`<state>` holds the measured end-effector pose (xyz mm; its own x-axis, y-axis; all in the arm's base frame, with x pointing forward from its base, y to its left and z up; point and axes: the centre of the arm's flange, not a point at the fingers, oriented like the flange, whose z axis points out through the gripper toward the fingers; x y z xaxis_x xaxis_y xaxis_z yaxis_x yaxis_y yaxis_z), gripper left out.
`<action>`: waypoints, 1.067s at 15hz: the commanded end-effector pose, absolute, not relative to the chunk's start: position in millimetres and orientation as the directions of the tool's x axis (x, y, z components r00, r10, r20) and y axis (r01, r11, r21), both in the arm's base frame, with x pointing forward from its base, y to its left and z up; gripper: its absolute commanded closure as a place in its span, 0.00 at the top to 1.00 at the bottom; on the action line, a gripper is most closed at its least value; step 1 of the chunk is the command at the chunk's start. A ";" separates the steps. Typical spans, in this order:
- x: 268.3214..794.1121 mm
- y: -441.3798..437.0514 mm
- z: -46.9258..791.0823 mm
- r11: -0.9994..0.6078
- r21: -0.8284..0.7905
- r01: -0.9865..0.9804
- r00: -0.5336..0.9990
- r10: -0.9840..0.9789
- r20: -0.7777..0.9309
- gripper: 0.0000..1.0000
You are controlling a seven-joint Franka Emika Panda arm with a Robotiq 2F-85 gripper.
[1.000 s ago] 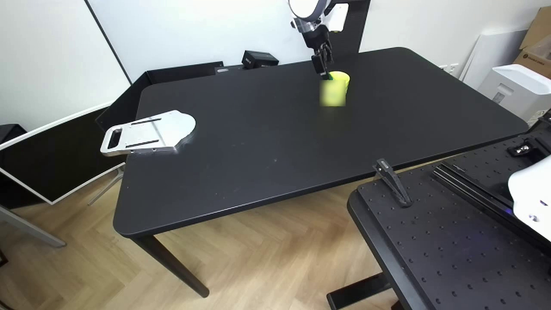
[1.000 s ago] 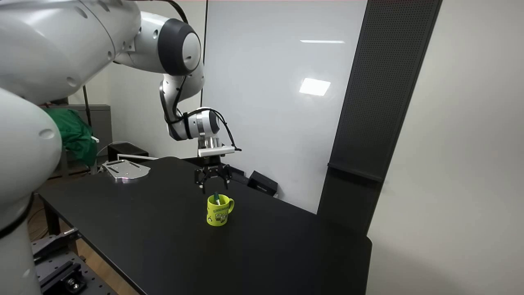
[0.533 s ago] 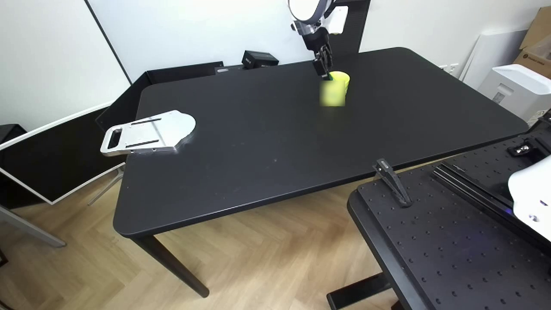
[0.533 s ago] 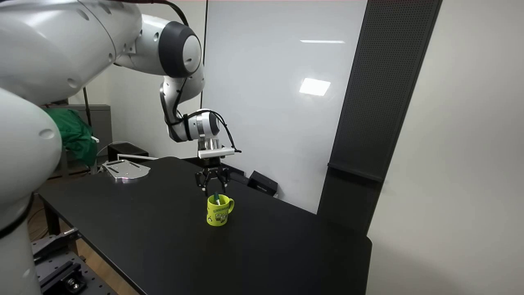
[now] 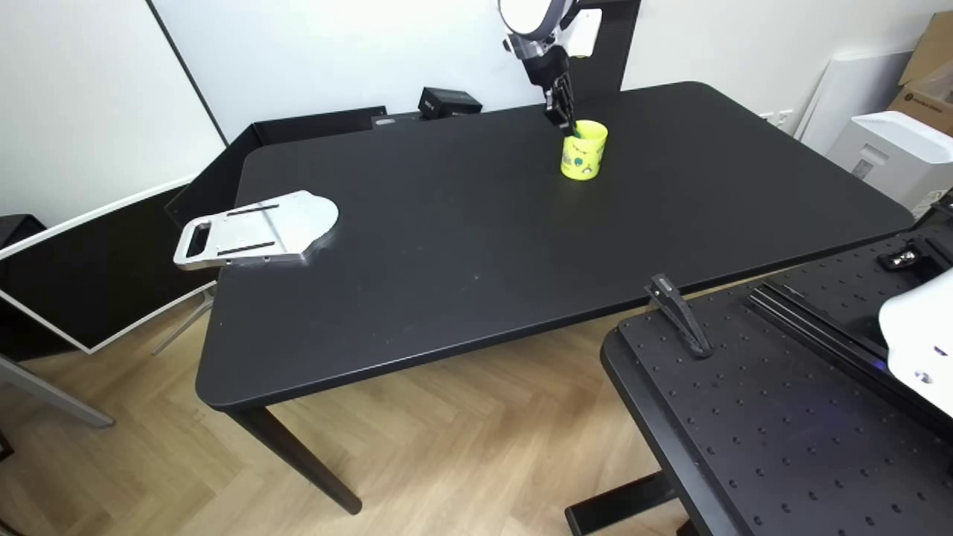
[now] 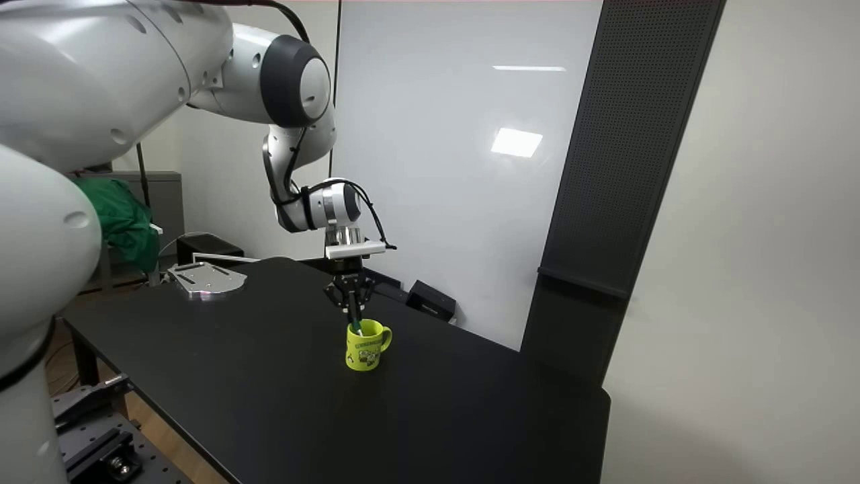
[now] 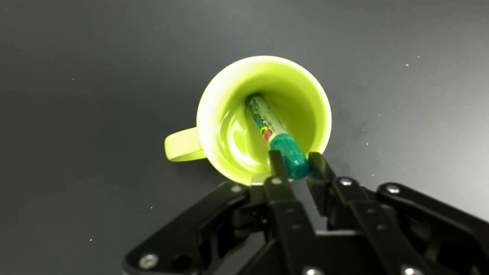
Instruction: Take the marker out of the mug and put it on the table
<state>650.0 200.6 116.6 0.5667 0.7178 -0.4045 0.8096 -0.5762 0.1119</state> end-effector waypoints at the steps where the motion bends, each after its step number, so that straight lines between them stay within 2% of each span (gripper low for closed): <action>1: 660.3 199.4 119.5 -0.584 0.116 0.803 0.575 0.709 -0.408 0.02; 2: 660.9 199.1 121.6 -0.585 0.116 0.803 0.575 0.708 -0.409 0.05; 16: 682.6 201.1 193.7 -0.593 0.107 0.798 0.573 0.691 -0.441 0.05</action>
<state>676.6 199.6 169.5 0.5860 0.6897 -0.4254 0.7927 -0.5967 0.1246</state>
